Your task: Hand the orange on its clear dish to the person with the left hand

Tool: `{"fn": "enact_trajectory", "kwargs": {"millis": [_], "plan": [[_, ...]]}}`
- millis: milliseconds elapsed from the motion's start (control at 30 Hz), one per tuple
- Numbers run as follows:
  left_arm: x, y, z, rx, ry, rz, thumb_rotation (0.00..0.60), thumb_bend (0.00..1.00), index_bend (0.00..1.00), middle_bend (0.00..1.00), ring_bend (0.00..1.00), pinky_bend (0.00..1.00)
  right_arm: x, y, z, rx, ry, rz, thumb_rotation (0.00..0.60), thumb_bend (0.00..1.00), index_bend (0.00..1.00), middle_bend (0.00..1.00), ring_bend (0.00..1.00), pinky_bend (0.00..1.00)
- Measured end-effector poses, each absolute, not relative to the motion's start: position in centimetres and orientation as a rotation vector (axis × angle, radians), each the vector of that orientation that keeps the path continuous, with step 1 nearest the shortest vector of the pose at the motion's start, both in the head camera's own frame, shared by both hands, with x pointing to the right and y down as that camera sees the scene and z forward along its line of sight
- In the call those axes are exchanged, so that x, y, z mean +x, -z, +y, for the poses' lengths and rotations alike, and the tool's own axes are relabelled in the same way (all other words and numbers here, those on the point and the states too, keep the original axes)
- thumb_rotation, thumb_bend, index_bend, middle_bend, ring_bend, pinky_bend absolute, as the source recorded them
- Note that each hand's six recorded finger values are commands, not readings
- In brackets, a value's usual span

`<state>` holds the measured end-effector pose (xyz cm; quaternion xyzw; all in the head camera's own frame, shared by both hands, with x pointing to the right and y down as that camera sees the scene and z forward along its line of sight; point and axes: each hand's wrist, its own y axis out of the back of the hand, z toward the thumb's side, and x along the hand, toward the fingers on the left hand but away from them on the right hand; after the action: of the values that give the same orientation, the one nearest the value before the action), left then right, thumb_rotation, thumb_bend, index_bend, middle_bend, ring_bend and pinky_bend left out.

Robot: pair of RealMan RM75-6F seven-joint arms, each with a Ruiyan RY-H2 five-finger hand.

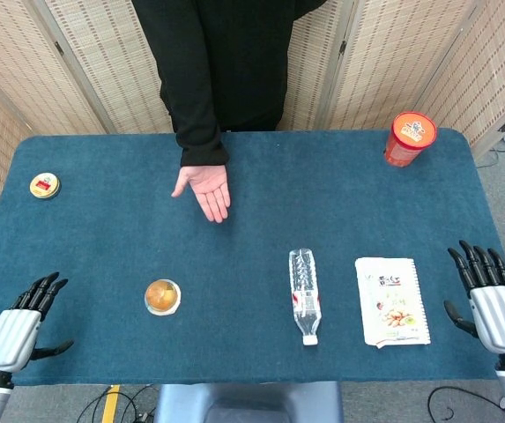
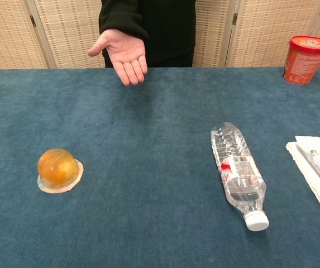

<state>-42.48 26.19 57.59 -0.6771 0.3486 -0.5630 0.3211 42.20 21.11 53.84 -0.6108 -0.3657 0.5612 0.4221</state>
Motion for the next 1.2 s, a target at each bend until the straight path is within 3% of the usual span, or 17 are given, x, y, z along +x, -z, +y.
{"fn": "enact_trajectory", "kwargs": {"millis": [267,533,833,1200], "plan": [[-36.5,-60.0,25.3,-1.82,1.406,0.712,0.6,0.13,0.19,0.15,0.13,0.26,42.3,-51.6,22.2,-1.588,-1.3,-0.964,0.6,0.25,0.0,0.0,0.0,0.0],[-31.7,-64.4,21.6,-1.93,1.404,0.68,0.6,0.13,0.19,0.21,0.15,0.27,42.7,-50.6,23.0,-1.618,-1.258,-0.955,0.6,0.25,0.0,0.0,0.0,0.0],[-30.2,-67.7,20.0,-1.978,1.434,0.654,0.6,0.13,0.21,0.23,0.2,0.31,42.8,-50.6,22.9,-1.607,-1.264,-0.96,0.6,0.25,0.0,0.0,0.0,0.0],[-27.9,-69.9,20.2,-2.011,1.441,0.619,0.6,0.13,0.28,0.27,0.25,0.33,43.0,-50.5,22.8,-1.611,-1.26,-0.968,0.6,0.25,0.0,0.0,0.0,0.0]]}}
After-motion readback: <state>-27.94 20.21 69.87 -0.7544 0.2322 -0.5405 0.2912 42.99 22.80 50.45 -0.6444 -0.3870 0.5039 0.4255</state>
